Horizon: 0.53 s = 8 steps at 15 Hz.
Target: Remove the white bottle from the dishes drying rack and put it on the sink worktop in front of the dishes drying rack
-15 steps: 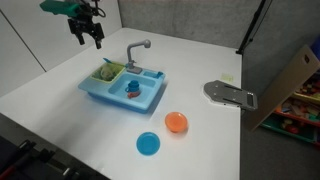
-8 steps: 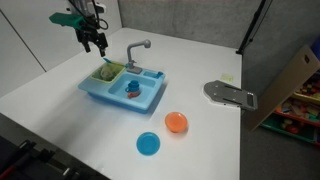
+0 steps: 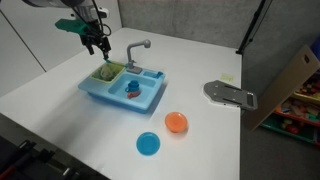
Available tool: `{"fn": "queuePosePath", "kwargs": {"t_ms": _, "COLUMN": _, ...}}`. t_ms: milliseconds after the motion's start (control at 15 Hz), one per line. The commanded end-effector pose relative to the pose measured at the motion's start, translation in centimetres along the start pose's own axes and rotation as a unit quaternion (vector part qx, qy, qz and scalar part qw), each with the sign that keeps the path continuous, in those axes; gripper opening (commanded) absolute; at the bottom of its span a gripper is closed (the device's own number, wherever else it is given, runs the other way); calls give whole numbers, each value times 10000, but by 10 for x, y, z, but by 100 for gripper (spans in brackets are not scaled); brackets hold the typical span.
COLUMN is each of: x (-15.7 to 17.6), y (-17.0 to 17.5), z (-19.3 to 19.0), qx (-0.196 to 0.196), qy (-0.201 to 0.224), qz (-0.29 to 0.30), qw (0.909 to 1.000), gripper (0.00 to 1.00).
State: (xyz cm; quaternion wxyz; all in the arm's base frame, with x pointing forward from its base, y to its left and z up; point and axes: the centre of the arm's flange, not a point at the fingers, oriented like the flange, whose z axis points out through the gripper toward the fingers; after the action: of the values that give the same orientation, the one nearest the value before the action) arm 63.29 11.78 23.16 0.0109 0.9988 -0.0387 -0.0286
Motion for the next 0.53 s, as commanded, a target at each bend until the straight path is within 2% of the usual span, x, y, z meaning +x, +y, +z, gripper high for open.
{"fn": "queuePosePath", "kwargs": {"t_ms": 0, "x": 16, "y": -10, "z": 26, "qx": -9, "qy": 216, "qz": 42, "qw": 9998, "gripper": 100}}
{"fn": "queuePosePath", "kwargs": {"t_ms": 467, "x": 19, "y": -25, "z": 68, "qx": -27, "qy": 656, "qz": 79, "qw": 9978, "gripper": 100}}
